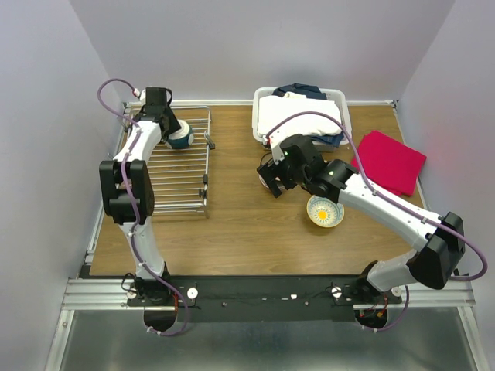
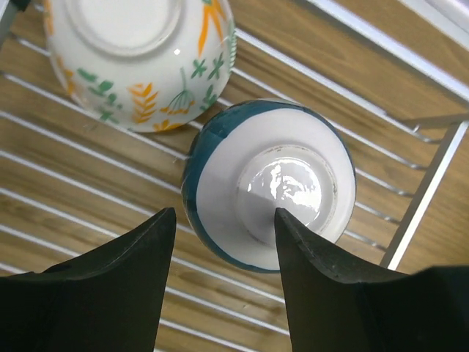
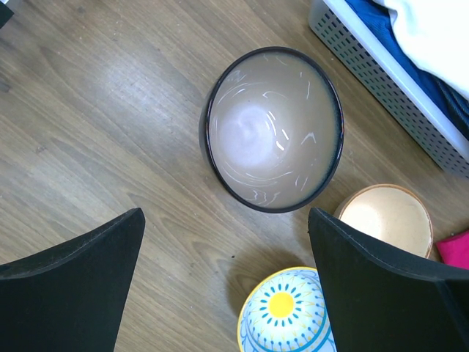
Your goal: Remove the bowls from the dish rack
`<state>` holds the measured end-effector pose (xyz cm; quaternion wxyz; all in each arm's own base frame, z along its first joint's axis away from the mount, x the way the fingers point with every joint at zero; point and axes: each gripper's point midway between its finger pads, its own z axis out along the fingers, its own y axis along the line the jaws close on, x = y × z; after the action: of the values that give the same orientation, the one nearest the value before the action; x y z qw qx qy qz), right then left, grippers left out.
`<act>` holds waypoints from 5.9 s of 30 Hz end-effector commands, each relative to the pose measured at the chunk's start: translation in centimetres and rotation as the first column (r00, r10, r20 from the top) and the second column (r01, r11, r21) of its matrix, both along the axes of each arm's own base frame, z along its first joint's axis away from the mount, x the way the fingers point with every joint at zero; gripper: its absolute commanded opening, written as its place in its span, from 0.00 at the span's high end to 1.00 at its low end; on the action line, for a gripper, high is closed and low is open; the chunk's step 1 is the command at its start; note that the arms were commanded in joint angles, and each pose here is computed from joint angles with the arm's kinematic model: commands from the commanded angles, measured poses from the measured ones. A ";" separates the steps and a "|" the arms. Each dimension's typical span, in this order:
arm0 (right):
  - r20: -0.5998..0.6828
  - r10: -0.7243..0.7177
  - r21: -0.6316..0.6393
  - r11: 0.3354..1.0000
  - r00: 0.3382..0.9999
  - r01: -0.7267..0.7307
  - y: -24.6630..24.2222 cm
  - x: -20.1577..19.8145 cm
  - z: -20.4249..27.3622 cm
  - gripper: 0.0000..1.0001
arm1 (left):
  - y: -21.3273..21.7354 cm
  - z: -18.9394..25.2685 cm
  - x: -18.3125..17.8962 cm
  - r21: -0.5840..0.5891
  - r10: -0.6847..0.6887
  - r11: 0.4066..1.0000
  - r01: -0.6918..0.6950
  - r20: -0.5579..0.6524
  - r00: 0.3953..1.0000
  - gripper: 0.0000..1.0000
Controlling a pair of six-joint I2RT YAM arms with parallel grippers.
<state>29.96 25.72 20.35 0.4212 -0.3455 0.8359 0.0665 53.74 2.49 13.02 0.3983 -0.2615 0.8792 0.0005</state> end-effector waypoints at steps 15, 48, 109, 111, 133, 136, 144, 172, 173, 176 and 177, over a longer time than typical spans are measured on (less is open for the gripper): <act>-0.015 0.050 0.032 0.998 0.999 -0.050 0.5 -1.0 -0.4 0.00 | 5.2 -2.1 -16.8 0.302 0.102 0.953 -0.006 -0.303 0.947 0.35; -0.045 0.060 0.019 0.998 0.997 -0.059 -0.2 -2.0 -1.5 0.00 | -0.6 4.0 -5.5 0.660 -0.135 0.694 0.286 -0.271 0.953 0.01; -0.069 0.116 0.130 0.986 0.991 -0.106 2.0 -2.7 -2.7 0.00 | 2.8 1.0 -7.1 0.632 0.023 0.738 0.237 -0.373 0.927 0.46; -0.061 0.127 0.153 0.981 0.990 -0.116 2.5 -2.6 -2.4 0.00 | 2.9 1.4 -7.4 0.603 0.016 0.768 0.217 -0.357 0.934 0.47; -0.069 0.320 0.491 0.835 0.945 -0.247 9.8 -3.9 0.9 0.00 | 1.9 7.5 -11.3 0.176 -0.065 0.981 0.081 -0.097 0.993 0.58; -0.091 0.325 0.506 0.829 0.941 -0.238 10.5 -3.6 0.6 0.00 | 0.6 8.1 -12.0 0.103 -0.107 0.988 0.113 -0.060 0.992 0.58; -0.121 0.349 0.575 0.787 0.929 -0.221 12.0 -2.7 1.0 0.01 | -2.3 10.8 -13.7 -0.033 -0.196 0.980 0.199 0.077 0.978 0.58; 0.103 0.645 0.814 0.383 0.757 -0.437 20.1 -1.5 4.1 0.08 | -13.6 12.9 -19.4 -0.463 -0.290 0.791 0.399 0.289 0.912 0.62; 0.106 0.655 0.813 0.376 0.748 -0.445 20.5 -1.5 4.1 0.08 | -13.8 12.8 -19.5 -0.465 -0.291 0.790 0.399 0.288 0.912 0.62; 0.112 0.672 0.810 0.365 0.732 -0.459 21.3 -1.6 3.8 0.10 | -14.7 12.6 -19.7 -0.478 -0.295 0.781 0.402 0.284 0.912 0.62; 0.110 0.674 0.809 0.367 0.731 -0.460 21.4 -1.5 3.7 0.11 | -15.1 12.8 -19.7 -0.480 -0.299 0.776 0.409 0.291 0.909 0.62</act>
<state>29.10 45.62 22.22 0.3652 -0.3471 0.6300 0.5909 33.75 -10.77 22.99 0.3611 -0.1976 0.8616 -0.2971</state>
